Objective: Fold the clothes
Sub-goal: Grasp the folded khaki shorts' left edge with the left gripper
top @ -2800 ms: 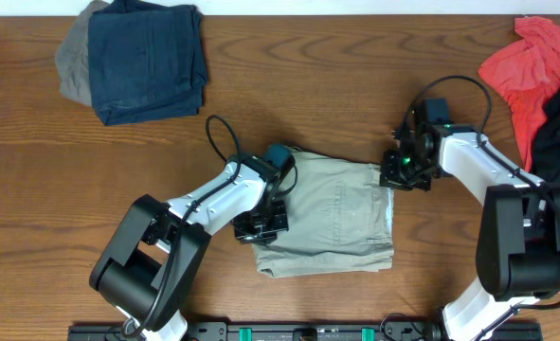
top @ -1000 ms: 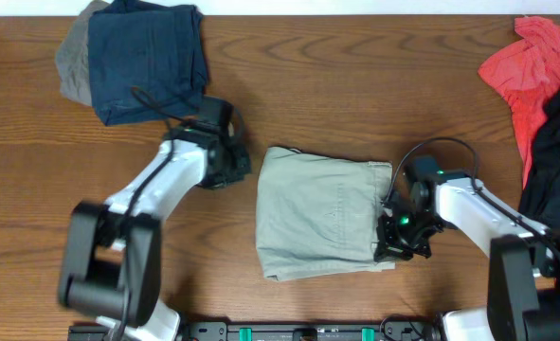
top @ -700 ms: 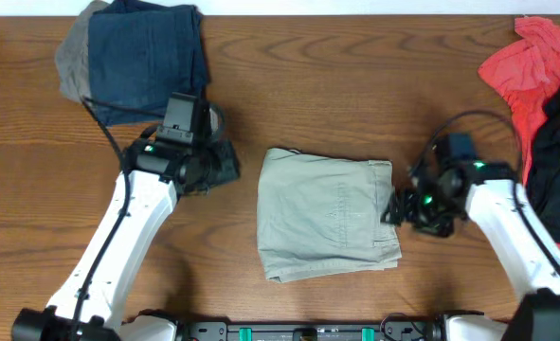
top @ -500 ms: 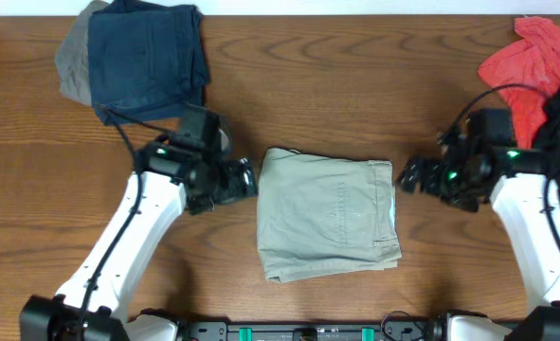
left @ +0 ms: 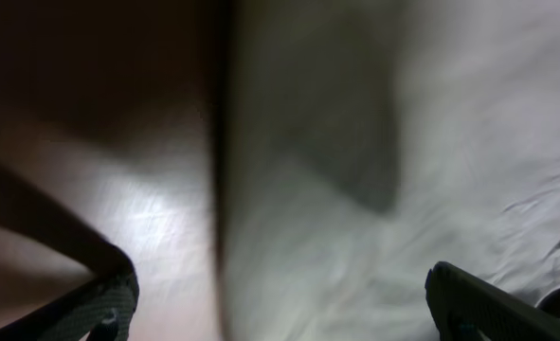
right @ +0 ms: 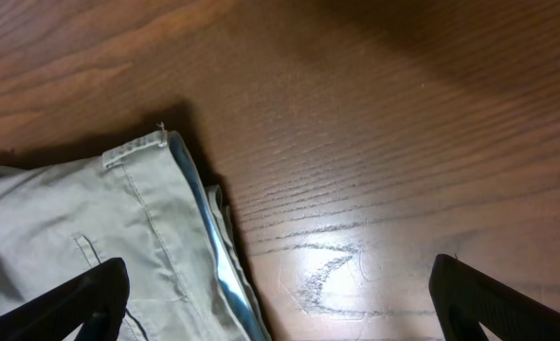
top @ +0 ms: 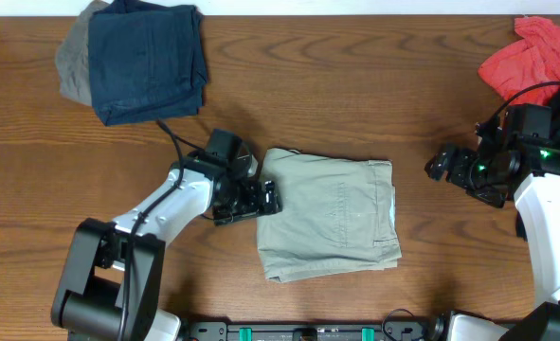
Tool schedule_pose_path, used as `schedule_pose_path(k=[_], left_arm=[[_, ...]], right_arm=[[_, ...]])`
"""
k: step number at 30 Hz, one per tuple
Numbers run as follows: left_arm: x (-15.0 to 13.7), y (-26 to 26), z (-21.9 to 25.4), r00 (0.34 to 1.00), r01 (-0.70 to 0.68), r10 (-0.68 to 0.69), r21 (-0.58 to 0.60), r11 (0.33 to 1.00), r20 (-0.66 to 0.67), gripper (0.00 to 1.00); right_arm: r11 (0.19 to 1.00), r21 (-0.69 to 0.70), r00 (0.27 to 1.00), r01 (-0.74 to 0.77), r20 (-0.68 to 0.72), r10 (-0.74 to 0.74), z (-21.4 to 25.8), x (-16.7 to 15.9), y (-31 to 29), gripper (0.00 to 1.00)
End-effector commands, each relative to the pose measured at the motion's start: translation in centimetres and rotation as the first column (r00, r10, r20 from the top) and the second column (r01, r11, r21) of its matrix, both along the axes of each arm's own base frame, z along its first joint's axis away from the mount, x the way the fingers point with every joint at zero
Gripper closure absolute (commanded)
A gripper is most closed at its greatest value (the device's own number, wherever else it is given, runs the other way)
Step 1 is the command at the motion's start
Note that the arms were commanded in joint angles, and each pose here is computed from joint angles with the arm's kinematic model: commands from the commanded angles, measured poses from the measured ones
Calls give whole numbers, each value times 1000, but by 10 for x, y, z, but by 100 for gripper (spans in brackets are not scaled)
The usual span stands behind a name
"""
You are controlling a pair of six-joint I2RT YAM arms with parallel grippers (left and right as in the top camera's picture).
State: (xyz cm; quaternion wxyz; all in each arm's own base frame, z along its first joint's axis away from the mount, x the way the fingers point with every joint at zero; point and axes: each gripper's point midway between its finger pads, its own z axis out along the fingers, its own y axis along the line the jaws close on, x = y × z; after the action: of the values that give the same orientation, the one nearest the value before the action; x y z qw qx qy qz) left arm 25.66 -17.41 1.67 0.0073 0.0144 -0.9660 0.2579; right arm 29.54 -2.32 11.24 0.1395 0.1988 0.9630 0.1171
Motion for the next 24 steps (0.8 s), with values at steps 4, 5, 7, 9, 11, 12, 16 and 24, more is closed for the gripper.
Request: schedule_pose_path(k=[4,5,7,9,11,12,16,24], left_arm=[[-13,-21,-27,993,79,-90,-132,988,-80,2],[-13,-22,-27,992,80,-92,-140,987,-83,4],[-14,-22,-28,992,83,-95,-142,986,-85,21],[-14,-22,-27,992,82,-95,-143,986,-88,42],[-14,-22,-27,992,82,-95,-143,986,-87,62],[-14,-23,-27,992,82,-95,-143,986,-87,72],[-5,-18,-22,993,77,-85,-90,993,-87,94],[58,26,28,986,143,-161,266,953,44,94]], right_arm=[[1000,3,1000,9,8,-9,5,0,-1,1],[1000,3,1000,9,8,-9,5,0,-1,1],[1000,3,1000,9,8,-9,5,0,-1,1],[1000,3,1000,9,8,-9,5,0,-1,1],[1000,3,1000,9,8,-9,5,0,-1,1],[1000,3,1000,9,8,-9,5,0,-1,1],[1000,4,1000,9,8,-9,5,0,-1,1],[1000,3,1000,9,8,-9,5,0,-1,1]])
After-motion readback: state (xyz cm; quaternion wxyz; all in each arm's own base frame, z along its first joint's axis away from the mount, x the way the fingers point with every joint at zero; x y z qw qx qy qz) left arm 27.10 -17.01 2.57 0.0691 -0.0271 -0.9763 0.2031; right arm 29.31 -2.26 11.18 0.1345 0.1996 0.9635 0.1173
